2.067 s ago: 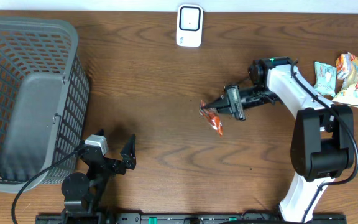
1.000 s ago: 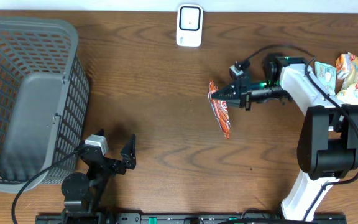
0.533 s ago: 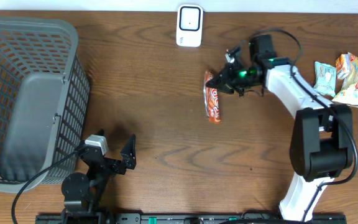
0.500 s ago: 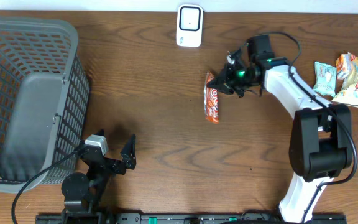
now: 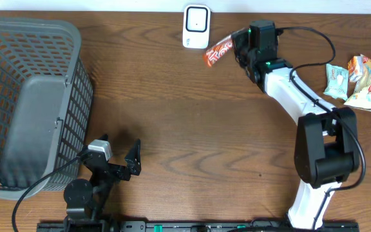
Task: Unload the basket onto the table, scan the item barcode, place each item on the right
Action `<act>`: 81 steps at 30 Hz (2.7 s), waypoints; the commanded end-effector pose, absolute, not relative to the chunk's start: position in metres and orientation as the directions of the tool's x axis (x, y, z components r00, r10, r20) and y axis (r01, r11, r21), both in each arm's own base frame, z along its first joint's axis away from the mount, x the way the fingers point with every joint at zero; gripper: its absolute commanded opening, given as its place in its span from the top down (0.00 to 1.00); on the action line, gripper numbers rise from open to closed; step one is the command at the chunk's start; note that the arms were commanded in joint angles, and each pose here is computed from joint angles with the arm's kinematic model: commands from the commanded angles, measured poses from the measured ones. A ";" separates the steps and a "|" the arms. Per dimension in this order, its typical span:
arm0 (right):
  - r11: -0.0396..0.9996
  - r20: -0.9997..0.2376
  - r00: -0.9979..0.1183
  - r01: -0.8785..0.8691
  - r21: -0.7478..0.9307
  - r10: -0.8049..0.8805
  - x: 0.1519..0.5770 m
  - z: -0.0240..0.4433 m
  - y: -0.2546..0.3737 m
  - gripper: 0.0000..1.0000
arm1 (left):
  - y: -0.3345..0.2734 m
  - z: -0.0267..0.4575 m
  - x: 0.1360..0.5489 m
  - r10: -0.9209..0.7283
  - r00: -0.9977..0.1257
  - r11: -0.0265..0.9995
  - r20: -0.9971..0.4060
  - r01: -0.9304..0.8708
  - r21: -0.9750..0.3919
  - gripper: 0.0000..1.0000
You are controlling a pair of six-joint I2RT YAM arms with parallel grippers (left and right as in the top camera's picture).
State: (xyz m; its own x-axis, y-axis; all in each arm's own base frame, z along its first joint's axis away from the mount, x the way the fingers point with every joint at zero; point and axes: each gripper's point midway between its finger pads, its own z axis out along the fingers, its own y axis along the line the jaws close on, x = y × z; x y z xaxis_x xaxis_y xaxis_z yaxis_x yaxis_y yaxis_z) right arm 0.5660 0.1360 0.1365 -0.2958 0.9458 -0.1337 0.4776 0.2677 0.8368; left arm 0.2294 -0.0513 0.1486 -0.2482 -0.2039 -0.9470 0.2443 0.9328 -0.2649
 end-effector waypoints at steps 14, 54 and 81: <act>0.247 -0.138 -0.271 0.422 0.872 0.953 0.697 0.125 0.178 0.98 | -0.050 0.135 0.229 -0.189 -0.282 0.937 -0.941 0.234 -0.258 0.02; 0.636 -0.504 -0.558 0.771 -0.021 0.659 0.571 0.087 -0.146 0.99 | -0.050 0.135 0.229 -0.189 -0.282 0.937 -0.941 0.234 -0.258 0.02; 0.717 -0.627 -0.442 0.637 0.284 0.641 0.477 0.328 -0.187 0.01 | -0.050 0.135 0.229 -0.189 -0.282 0.937 -0.941 0.234 -0.258 0.02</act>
